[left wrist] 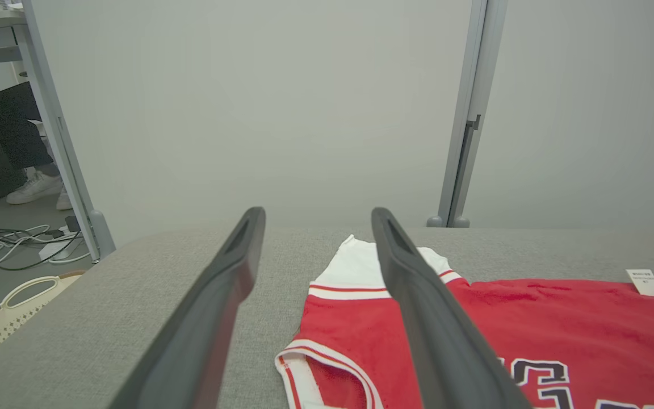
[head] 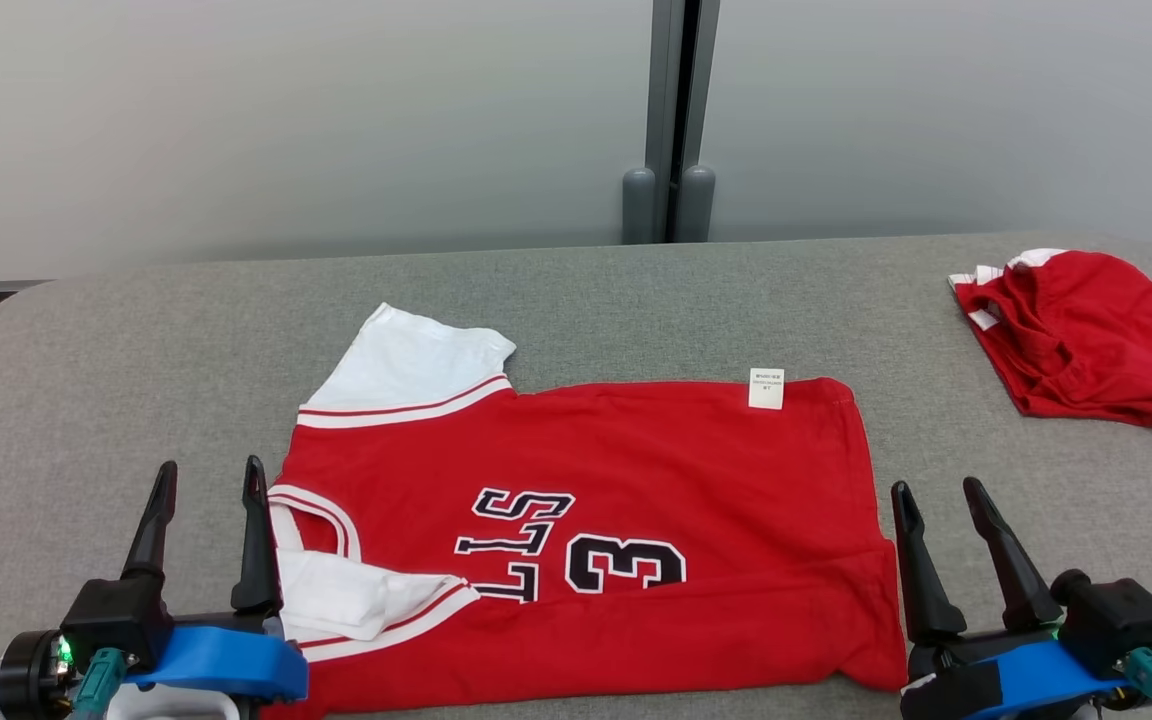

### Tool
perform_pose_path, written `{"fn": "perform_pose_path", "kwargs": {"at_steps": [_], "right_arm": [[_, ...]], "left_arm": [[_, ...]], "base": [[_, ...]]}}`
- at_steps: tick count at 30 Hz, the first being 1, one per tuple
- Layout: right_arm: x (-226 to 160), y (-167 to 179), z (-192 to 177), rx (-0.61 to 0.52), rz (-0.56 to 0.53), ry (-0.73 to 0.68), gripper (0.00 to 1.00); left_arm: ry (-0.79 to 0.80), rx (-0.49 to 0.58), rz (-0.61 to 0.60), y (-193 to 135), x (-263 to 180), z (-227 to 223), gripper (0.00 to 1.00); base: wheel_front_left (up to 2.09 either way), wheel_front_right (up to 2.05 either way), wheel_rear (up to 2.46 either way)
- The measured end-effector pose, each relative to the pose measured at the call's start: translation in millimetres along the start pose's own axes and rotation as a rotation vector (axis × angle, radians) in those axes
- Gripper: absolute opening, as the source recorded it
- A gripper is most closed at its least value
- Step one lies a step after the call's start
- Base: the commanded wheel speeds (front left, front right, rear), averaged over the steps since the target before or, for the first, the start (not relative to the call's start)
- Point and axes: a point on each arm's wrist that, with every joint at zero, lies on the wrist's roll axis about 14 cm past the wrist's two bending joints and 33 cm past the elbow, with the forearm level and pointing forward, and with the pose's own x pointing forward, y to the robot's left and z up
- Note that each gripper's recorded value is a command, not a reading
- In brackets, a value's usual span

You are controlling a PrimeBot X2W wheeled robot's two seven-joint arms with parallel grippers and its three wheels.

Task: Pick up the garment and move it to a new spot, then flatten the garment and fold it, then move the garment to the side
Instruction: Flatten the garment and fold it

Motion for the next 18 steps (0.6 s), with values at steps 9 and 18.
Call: {"fn": "perform_pose_path", "kwargs": {"at_steps": [9,18], "right_arm": [[-3.5,-3.1,-11.5,-0.009,-0.009,0.058,1.0],[-3.4,-3.5,-13.5,-0.019,-0.008,0.074,1.0]], "left_arm": [[0.035,0.008,0.008,3.5,-6.8,-11.1,1.0],[0.044,0.004,0.013,4.2,-8.5,-14.3,1.0]], "base": [[0.0,0.0,0.0],[0.0,0.0,0.0]]}}
